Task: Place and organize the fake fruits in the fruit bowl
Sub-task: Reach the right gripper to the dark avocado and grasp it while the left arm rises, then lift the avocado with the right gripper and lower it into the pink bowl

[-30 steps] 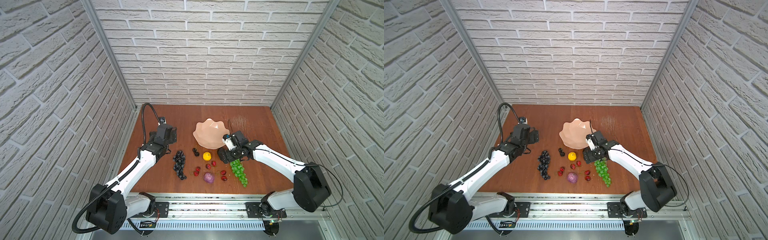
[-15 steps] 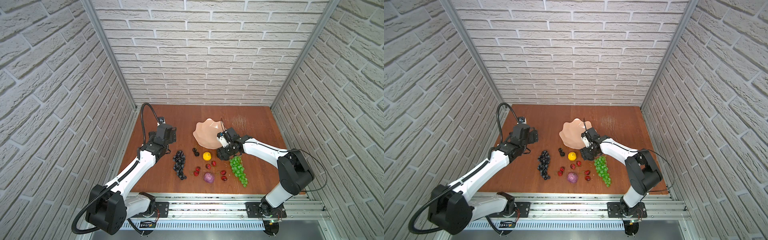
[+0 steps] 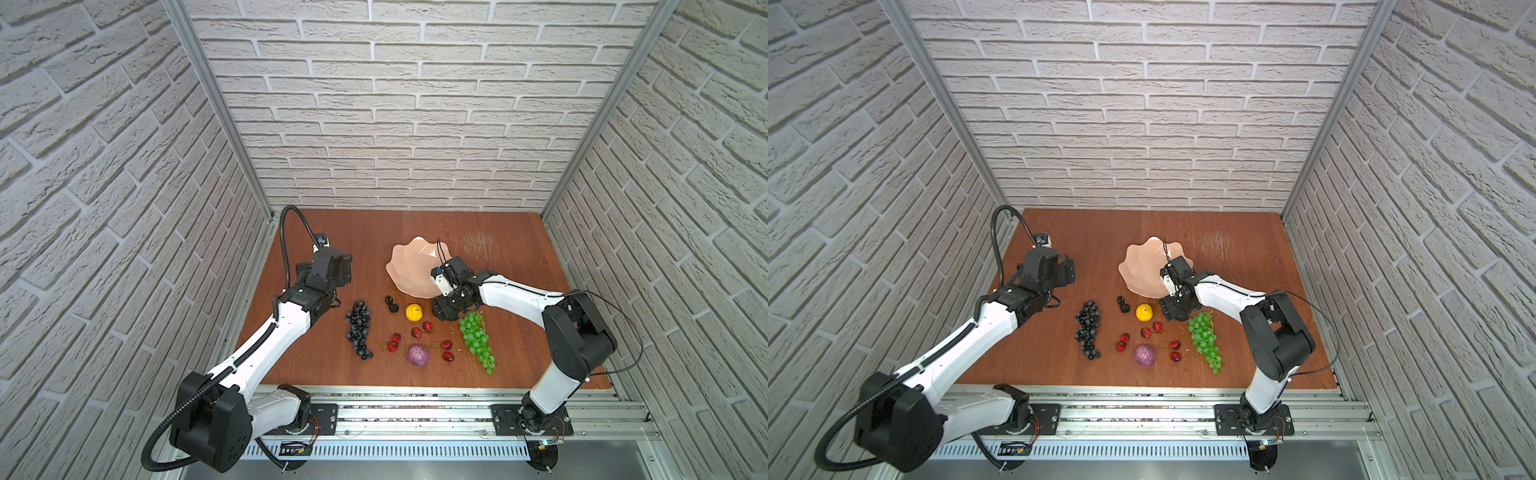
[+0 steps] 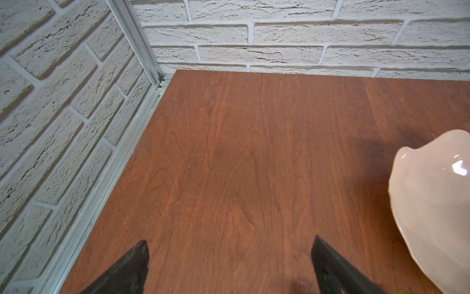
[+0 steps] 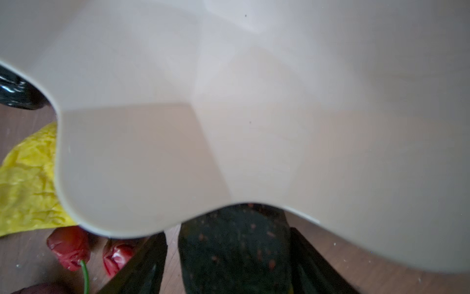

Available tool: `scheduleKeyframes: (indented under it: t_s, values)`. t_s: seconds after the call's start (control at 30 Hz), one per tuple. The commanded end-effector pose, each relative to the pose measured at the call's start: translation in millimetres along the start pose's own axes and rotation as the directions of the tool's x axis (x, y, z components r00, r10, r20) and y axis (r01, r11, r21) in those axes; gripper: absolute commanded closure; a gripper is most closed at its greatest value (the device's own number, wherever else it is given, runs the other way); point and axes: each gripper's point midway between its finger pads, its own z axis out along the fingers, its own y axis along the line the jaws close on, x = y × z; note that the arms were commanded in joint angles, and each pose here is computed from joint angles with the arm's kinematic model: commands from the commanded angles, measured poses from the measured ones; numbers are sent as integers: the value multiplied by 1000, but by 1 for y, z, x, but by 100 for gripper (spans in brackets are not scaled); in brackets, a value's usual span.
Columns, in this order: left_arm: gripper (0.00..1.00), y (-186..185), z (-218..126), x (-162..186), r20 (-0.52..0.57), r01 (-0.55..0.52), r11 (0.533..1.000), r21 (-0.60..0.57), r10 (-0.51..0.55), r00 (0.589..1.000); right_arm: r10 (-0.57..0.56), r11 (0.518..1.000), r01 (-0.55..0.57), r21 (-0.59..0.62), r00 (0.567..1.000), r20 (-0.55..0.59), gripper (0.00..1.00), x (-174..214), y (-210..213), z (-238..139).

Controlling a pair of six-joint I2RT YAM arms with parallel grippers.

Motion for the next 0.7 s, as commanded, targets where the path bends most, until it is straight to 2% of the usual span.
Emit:
scheduleKeyframes:
  t_s: [0.0, 0.17, 0.43, 0.5, 0.67]
  values:
    - [2, 7, -6, -8, 24, 21, 1000, -20, -21, 999, -12, 1000, 12, 4, 999, 35, 31, -12, 3, -4]
    - [2, 8, -8, -8, 26, 23, 1000, -21, -22, 999, -13, 1000, 13, 9, 999, 30, 41, -9, 2, -7]
    - [2, 12, -11, -12, 39, 35, 999, -27, -34, 999, -14, 1000, 14, 1, 1000, 27, 50, -1, 3, -17]
    - [2, 13, -12, -14, 44, 38, 999, -26, -36, 998, -4, 1000, 5, -14, 1000, 28, 64, -1, 6, -19]
    - [2, 15, -16, -15, 48, 39, 999, -28, -37, 998, 15, 999, -15, -51, 1000, 8, 64, 5, 12, -27]
